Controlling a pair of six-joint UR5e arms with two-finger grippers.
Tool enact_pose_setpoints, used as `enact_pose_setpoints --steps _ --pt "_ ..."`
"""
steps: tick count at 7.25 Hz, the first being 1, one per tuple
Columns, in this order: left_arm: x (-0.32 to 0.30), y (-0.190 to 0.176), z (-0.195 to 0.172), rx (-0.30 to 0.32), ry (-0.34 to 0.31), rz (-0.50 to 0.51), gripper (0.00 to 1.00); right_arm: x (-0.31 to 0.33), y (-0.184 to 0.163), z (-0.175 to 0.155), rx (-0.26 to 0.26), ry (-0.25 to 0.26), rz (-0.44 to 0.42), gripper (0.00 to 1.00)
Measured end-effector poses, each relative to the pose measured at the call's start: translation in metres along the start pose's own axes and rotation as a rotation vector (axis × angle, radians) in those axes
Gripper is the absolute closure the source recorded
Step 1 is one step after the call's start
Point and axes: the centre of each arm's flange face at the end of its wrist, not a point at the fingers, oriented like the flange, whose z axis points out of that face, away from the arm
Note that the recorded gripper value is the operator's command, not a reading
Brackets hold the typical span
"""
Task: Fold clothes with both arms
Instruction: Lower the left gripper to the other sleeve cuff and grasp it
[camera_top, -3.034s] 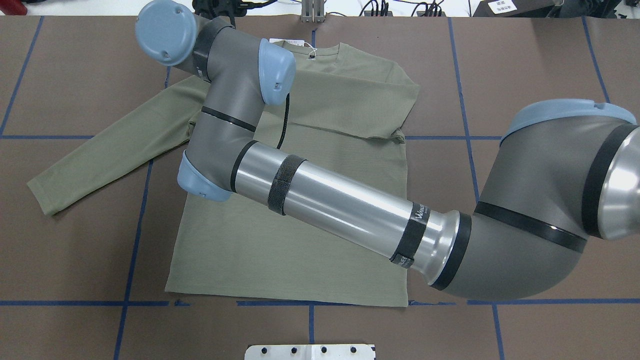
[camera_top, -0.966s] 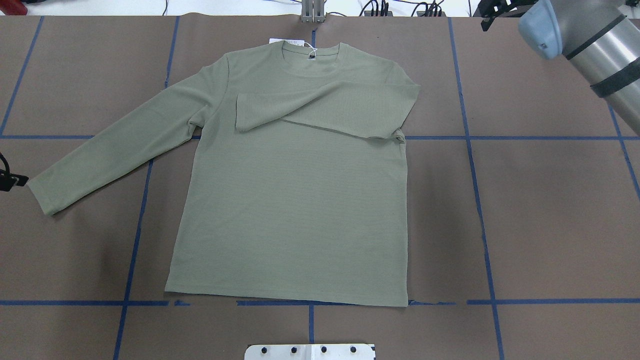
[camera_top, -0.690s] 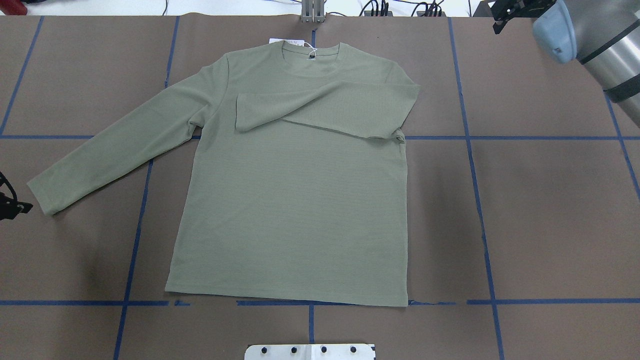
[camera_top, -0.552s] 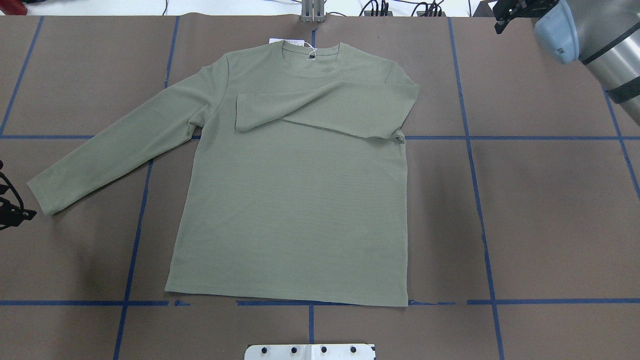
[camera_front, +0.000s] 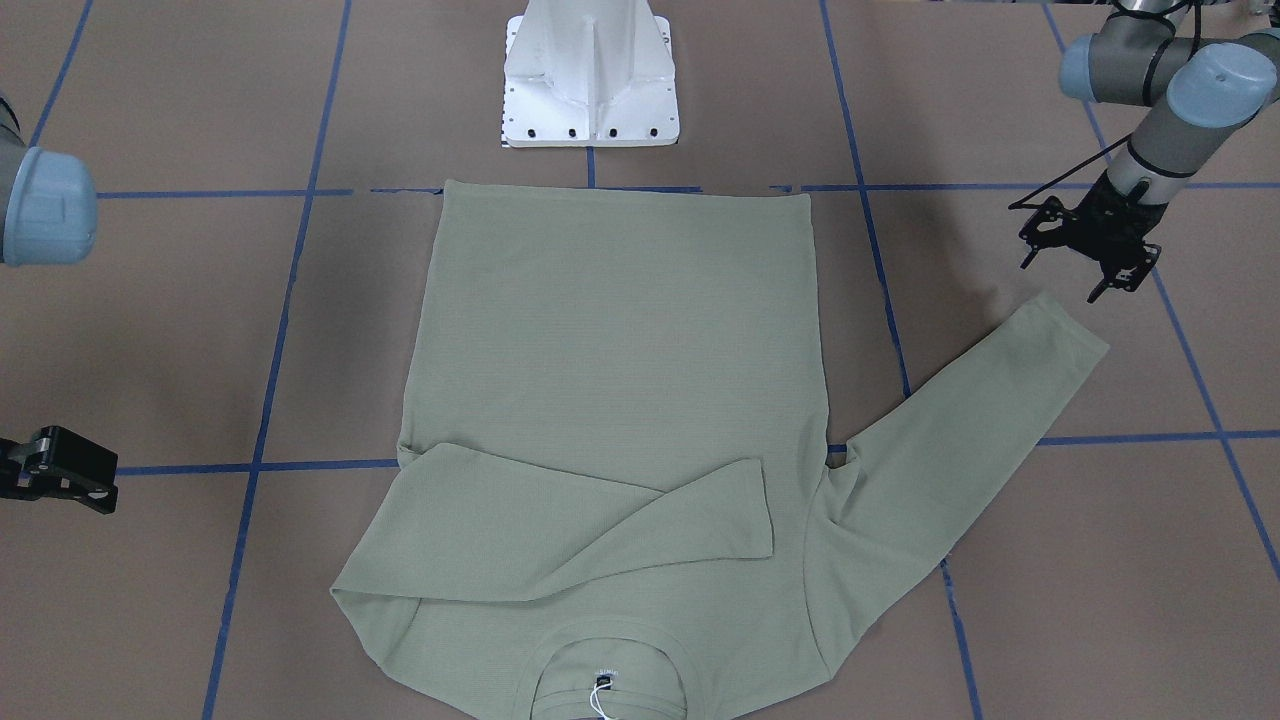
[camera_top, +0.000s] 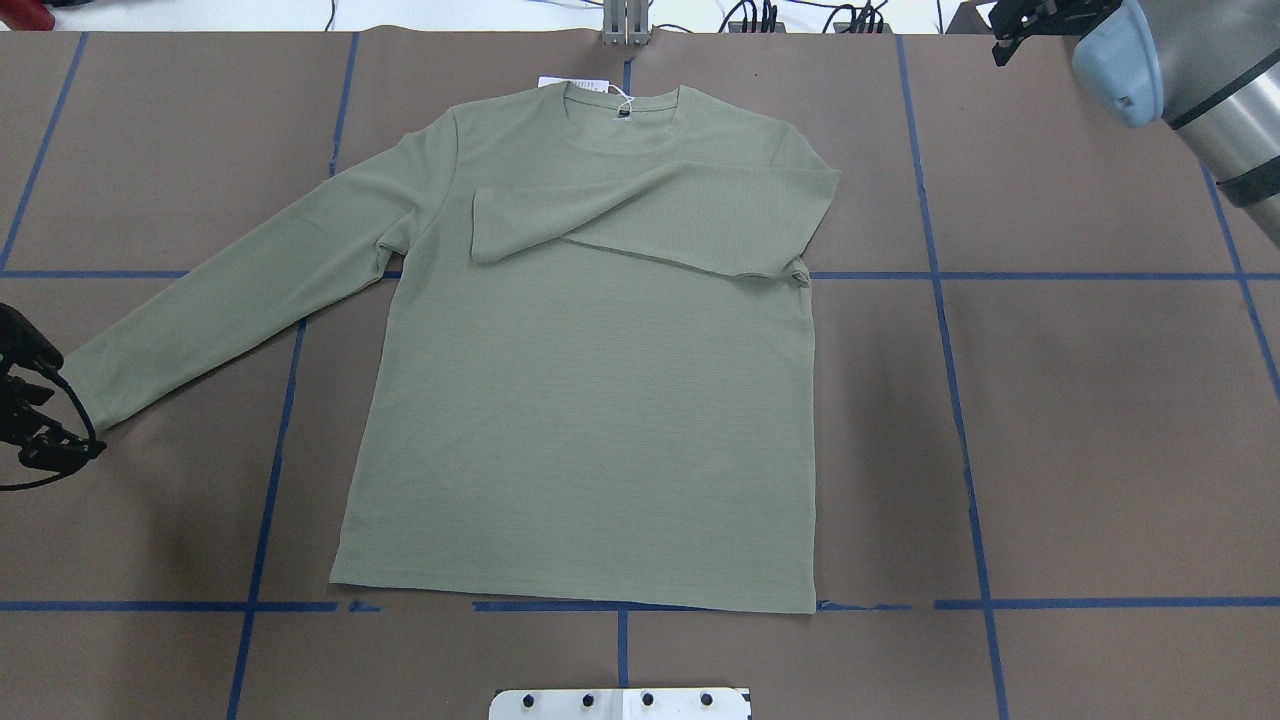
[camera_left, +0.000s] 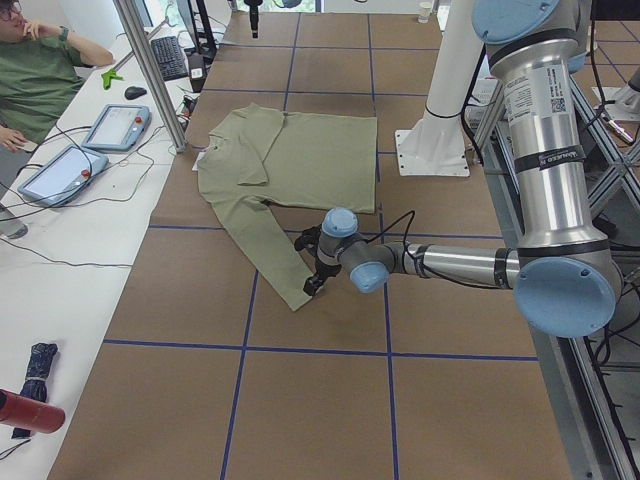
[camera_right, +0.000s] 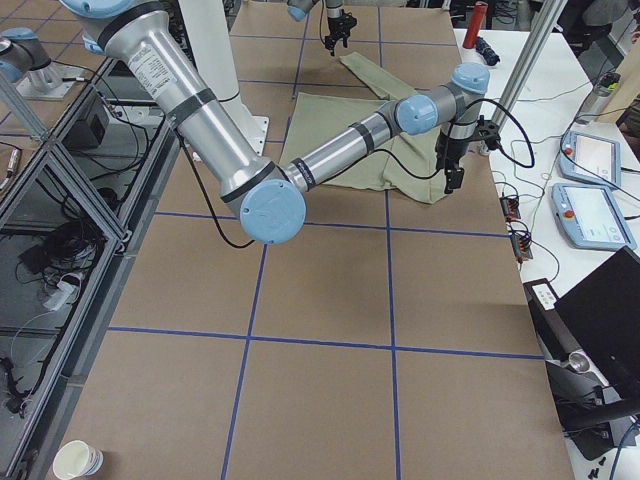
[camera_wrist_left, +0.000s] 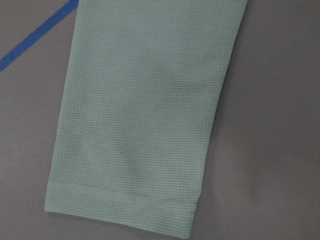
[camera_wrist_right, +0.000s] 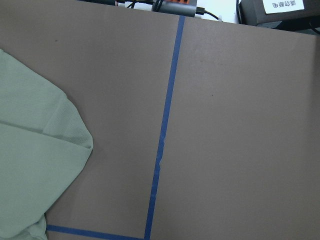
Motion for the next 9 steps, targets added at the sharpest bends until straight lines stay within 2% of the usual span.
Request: enact_pose_setpoints --steps 1,2,4,5,7,9 --pt "0.001 -0.005 0.009 -0.003 -0.009 0.009 0.10 0.000 0.000 0.000 0.000 0.000 0.000 0.00" --pt "0.002 -0.009 0.015 -0.006 -0.013 0.016 0.26 0.000 0.000 -0.001 0.002 0.000 0.000 0.00" --pt "0.003 -0.013 0.020 -0.006 -0.014 0.022 0.77 0.000 0.001 -0.002 0.004 -0.001 0.003 0.00" --pt "0.003 -0.013 0.020 -0.006 -0.014 0.023 0.99 0.000 0.001 -0.002 0.004 -0.001 0.004 0.00" --pt "0.002 -0.011 0.019 -0.007 -0.015 0.022 1.00 -0.001 0.001 -0.002 0.004 -0.001 0.005 0.00" --pt "0.008 -0.020 0.004 0.020 -0.008 0.028 1.00 -0.001 0.002 0.000 0.002 0.000 0.006 0.00"
